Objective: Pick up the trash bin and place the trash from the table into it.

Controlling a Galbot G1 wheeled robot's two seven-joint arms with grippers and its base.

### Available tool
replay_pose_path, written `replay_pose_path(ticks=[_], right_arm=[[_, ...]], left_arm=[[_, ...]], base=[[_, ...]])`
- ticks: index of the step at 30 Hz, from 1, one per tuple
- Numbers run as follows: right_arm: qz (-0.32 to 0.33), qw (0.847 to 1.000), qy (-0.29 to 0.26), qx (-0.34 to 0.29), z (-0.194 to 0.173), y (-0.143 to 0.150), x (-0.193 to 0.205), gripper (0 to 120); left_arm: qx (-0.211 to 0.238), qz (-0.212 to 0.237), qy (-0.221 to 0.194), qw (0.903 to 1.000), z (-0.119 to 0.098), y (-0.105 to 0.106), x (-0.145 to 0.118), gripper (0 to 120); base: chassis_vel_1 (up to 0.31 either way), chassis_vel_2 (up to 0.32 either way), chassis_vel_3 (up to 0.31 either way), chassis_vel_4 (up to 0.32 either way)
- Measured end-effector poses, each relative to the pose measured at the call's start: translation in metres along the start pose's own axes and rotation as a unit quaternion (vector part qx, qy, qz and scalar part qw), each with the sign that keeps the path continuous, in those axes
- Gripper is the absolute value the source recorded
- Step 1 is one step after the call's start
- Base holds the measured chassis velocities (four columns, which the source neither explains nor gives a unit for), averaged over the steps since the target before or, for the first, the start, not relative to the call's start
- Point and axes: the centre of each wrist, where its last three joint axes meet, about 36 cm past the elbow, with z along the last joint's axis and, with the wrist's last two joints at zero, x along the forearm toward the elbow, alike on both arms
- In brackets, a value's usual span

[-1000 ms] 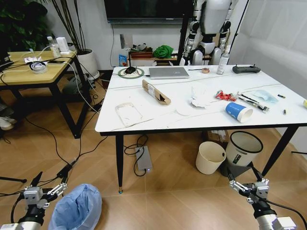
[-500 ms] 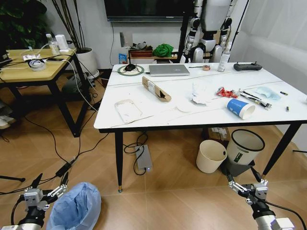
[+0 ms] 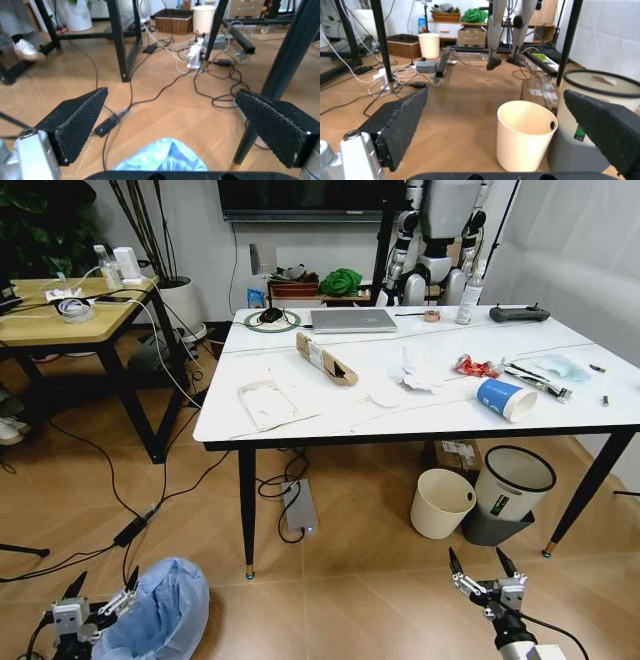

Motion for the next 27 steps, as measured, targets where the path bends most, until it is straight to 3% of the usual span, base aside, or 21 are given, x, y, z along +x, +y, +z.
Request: replay_pose_path(ticks=[12, 27], right_arm=[[-0.002, 1.0, 0.003, 0.005, 0.012, -0.002, 0.005, 100], [0.002, 1.0, -0.002, 0.009, 0.015, -0.007, 0.01, 100]], left_arm=[[-0.001, -0.006, 0.014, 0.9999, 0.01, 0.004, 0.014, 100], [-0.028, 0.011, 0.009, 0.9995, -0.007, 0.021, 0.011, 100]], base=[[0.0, 0.0, 0.0, 0.0], [0.0, 0.0, 0.0, 0.0]])
